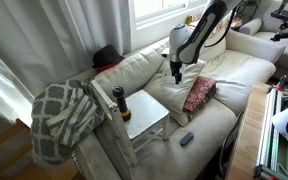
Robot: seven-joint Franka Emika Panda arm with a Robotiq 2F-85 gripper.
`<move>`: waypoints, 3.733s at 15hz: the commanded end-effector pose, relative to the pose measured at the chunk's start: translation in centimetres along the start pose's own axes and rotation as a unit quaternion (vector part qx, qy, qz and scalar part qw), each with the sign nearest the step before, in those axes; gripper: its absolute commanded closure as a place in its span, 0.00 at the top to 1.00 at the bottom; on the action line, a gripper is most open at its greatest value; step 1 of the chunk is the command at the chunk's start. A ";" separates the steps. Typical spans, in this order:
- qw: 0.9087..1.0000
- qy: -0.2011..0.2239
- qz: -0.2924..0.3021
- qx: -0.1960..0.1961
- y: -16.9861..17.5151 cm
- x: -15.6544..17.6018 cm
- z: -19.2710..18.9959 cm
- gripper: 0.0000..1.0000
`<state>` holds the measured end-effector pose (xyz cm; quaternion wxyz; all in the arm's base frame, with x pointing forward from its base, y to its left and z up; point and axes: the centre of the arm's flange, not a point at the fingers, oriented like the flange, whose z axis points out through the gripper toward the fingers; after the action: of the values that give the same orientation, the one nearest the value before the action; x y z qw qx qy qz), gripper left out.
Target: Put the chair, then place the torch in it
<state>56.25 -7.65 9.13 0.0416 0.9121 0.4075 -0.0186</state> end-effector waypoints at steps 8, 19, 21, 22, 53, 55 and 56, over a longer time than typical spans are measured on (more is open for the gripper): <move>0.999 0.038 0.013 -0.018 2.6 2.0 5.7 0.54; 0.997 0.041 0.046 -0.046 4.2 1.3 8.2 0.15; 0.997 0.043 0.051 -0.050 4.2 1.3 8.4 0.09; 0.996 0.043 0.054 -0.051 4.2 1.2 8.3 0.04; 0.989 0.058 -0.122 -0.054 -0.2 1.6 -7.8 0.03; 0.987 0.057 -0.135 -0.059 -0.5 1.8 -8.8 0.03; 0.987 0.058 -0.138 -0.062 -0.5 1.8 -9.2 0.03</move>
<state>58.25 -5.47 15.70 0.0667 0.8531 0.5136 0.0629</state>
